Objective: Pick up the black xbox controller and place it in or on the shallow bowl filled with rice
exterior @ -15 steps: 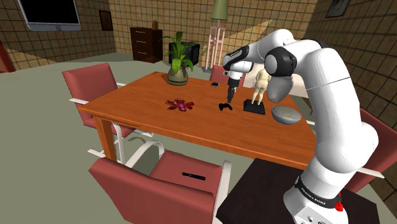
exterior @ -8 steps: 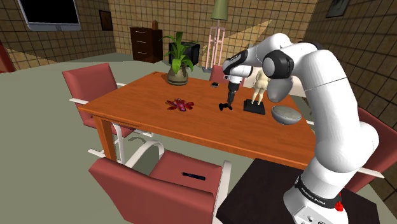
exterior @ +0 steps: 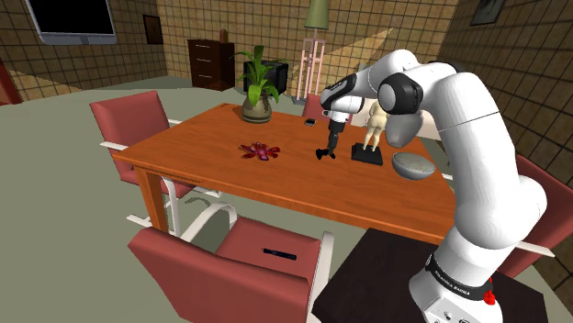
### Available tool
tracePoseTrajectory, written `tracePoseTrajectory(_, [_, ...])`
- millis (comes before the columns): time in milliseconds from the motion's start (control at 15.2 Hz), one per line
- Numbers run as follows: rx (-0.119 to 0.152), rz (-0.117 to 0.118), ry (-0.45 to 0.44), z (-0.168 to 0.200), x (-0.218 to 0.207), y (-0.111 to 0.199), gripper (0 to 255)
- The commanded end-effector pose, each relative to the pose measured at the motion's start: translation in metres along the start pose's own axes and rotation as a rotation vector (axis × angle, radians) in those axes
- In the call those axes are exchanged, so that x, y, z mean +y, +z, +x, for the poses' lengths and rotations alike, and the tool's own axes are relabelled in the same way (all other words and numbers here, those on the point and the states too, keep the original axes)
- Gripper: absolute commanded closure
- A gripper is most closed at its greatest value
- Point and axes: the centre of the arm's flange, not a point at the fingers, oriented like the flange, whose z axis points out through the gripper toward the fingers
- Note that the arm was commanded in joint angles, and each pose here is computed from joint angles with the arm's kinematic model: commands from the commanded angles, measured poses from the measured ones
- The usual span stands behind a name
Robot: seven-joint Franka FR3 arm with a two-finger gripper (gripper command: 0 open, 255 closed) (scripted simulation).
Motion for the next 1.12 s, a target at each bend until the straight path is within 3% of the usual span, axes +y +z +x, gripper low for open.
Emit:
tracePoseTrajectory(0, [0.0,0.0,0.0,0.0,0.0,0.0,0])
tracePoseTrajectory(66, [0.0,0.0,0.0,0.0,0.0,0.0,255])
tracePoseTrajectory(660, [0.0,0.0,0.0,0.0,0.0,0.0,255])
tracePoseTrajectory(1056, [0.0,0.0,0.0,0.002,-0.003,-0.031,255])
